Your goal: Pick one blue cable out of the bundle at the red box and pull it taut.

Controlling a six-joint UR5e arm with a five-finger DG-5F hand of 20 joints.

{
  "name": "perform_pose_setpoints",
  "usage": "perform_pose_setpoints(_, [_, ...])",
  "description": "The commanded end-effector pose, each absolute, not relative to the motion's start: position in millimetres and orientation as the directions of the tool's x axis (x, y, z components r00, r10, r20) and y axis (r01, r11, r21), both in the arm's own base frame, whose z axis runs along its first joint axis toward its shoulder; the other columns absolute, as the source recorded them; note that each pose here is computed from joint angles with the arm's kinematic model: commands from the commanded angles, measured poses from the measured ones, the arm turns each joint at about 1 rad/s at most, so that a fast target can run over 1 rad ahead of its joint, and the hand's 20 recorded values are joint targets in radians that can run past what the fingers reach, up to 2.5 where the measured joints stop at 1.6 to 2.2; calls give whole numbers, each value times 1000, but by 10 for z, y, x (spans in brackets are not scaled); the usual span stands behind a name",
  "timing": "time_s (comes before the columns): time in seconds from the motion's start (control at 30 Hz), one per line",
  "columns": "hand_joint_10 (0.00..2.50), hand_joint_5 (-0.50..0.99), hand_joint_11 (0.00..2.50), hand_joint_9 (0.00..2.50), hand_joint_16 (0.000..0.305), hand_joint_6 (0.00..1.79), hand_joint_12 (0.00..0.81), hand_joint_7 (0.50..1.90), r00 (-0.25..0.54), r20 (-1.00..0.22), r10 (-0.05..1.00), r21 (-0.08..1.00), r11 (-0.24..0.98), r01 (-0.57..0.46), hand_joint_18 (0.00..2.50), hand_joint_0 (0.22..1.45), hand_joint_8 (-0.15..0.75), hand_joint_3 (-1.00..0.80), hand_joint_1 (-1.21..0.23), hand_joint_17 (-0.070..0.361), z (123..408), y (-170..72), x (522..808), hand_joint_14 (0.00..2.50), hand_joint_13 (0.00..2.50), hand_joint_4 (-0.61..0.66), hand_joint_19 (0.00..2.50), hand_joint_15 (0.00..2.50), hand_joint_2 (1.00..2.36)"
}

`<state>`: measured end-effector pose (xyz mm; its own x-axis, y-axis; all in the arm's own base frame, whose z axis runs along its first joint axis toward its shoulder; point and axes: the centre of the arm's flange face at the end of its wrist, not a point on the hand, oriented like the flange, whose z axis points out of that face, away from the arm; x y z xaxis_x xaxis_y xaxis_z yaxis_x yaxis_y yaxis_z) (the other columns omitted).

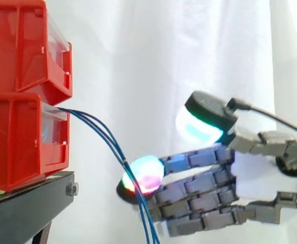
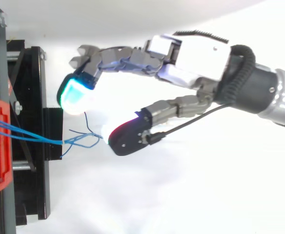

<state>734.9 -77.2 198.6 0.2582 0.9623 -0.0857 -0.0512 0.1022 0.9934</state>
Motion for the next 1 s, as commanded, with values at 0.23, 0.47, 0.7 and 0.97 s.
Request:
perform_pose_setpoints(0.23, [0, -123, 22, 268, 60, 503, 337, 996, 184, -26, 983, 998, 37, -58, 0, 528, 278, -500, -686, 135, 1413, -556, 7746, 2, 0, 327, 0, 52, 1000])
perform_pose_setpoints(0.47, [0, -117, 33, 287, 59, 502, 336, 1053, 172, -2, 985, 997, 16, -80, 0, 534, 282, -500, -682, 132, 1453, -488, 7787, 2, 14, 312, 0, 60, 1000])
perform_pose_setpoints(0.7, [0, -112, 58, 310, 57, 501, 331, 1189, 171, 3, 985, 996, 13, -89, 0, 564, 280, -433, -696, 129, 1504, -471, 7820, 0, 24, 228, 0, 57, 1004])
perform_pose_setpoints(0.97, [0, -126, 83, 304, 57, 540, 330, 1160, 163, 8, 987, 995, 8, -102, 0, 578, 276, -389, -707, 129, 1622, -484, 7889, 2, 29, 199, 0, 60, 1006])
